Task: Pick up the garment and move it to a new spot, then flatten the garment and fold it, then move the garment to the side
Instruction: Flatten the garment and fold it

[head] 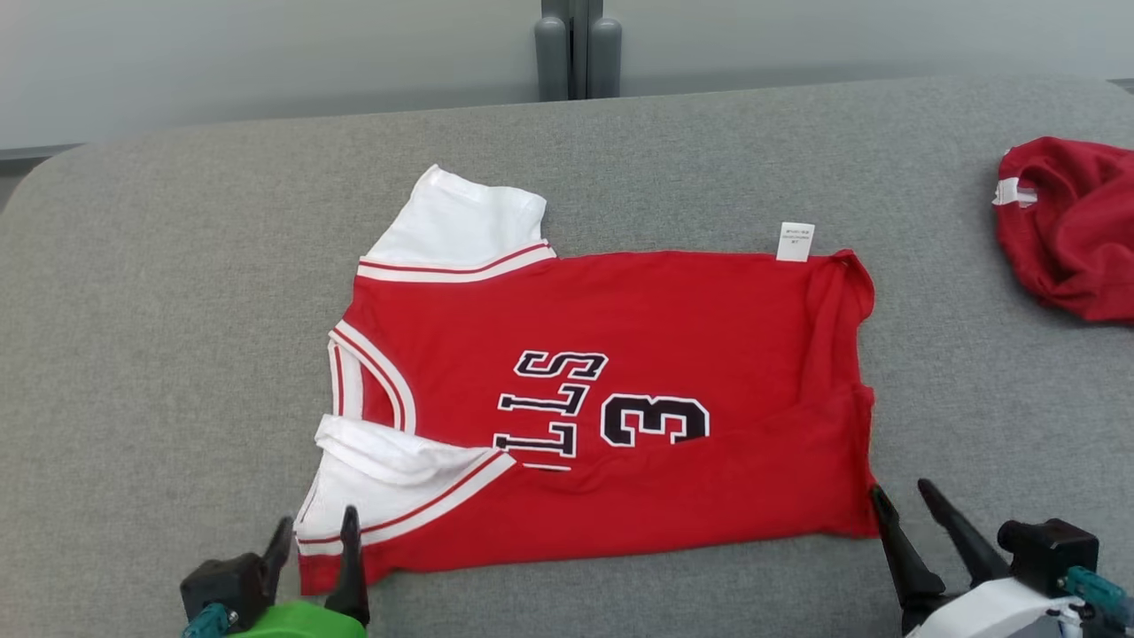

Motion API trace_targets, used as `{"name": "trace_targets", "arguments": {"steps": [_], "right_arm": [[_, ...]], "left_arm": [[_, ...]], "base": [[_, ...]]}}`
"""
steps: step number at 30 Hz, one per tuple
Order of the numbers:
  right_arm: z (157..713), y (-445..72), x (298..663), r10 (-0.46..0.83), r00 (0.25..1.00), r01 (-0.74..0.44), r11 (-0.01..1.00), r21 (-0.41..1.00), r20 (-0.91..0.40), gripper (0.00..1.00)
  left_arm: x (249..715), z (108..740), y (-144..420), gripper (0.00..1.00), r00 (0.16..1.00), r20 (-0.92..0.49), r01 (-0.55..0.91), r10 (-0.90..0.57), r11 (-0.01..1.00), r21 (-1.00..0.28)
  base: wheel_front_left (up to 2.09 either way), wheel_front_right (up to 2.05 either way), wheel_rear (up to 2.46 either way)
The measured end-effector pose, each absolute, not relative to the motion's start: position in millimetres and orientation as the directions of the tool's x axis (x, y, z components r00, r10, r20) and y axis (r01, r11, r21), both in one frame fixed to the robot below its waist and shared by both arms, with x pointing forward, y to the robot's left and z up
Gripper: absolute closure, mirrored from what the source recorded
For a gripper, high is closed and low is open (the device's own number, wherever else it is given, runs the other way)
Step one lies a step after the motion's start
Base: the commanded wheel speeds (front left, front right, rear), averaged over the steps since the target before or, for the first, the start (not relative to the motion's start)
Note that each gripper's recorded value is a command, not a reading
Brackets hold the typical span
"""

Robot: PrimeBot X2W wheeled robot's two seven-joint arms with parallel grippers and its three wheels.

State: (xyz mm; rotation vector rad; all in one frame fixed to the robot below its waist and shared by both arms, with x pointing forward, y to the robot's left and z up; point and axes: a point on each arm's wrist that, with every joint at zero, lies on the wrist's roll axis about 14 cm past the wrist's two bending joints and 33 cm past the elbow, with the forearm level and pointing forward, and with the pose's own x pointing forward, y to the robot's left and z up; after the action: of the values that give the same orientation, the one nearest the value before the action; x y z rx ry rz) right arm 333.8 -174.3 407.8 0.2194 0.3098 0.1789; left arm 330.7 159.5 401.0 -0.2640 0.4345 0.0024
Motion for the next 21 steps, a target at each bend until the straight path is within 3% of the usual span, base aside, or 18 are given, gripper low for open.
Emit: {"name": "trace_targets", "arguments": {"steps": [5,10,21], "right_arm": [[462.2,-183.7,352.4,0.172,0.980,-0.152,0.971,0.186,-0.095,0.00],[526.9,-193.0,367.9,0.148,0.985,-0.158,0.981,0.116,0.090,0.00],[557.7,-200.4,366.2,0.114,0.983,-0.127,0.989,0.081,0.143,0.00]], "left_arm": [[362.5,453.5,162.5,0.00,0.985,-0.170,-0.020,-0.008,0.987,-0.161],[379.4,493.2,157.9,0.00,1.000,-0.023,0.015,-0.018,0.993,-0.114],[388.4,512.4,154.0,0.00,0.999,0.008,0.047,-0.047,0.997,-0.068]], "base": [[0.00,0.00,0.00],[0.00,0.00,0.00],[0.00,0.00,0.00]]}}
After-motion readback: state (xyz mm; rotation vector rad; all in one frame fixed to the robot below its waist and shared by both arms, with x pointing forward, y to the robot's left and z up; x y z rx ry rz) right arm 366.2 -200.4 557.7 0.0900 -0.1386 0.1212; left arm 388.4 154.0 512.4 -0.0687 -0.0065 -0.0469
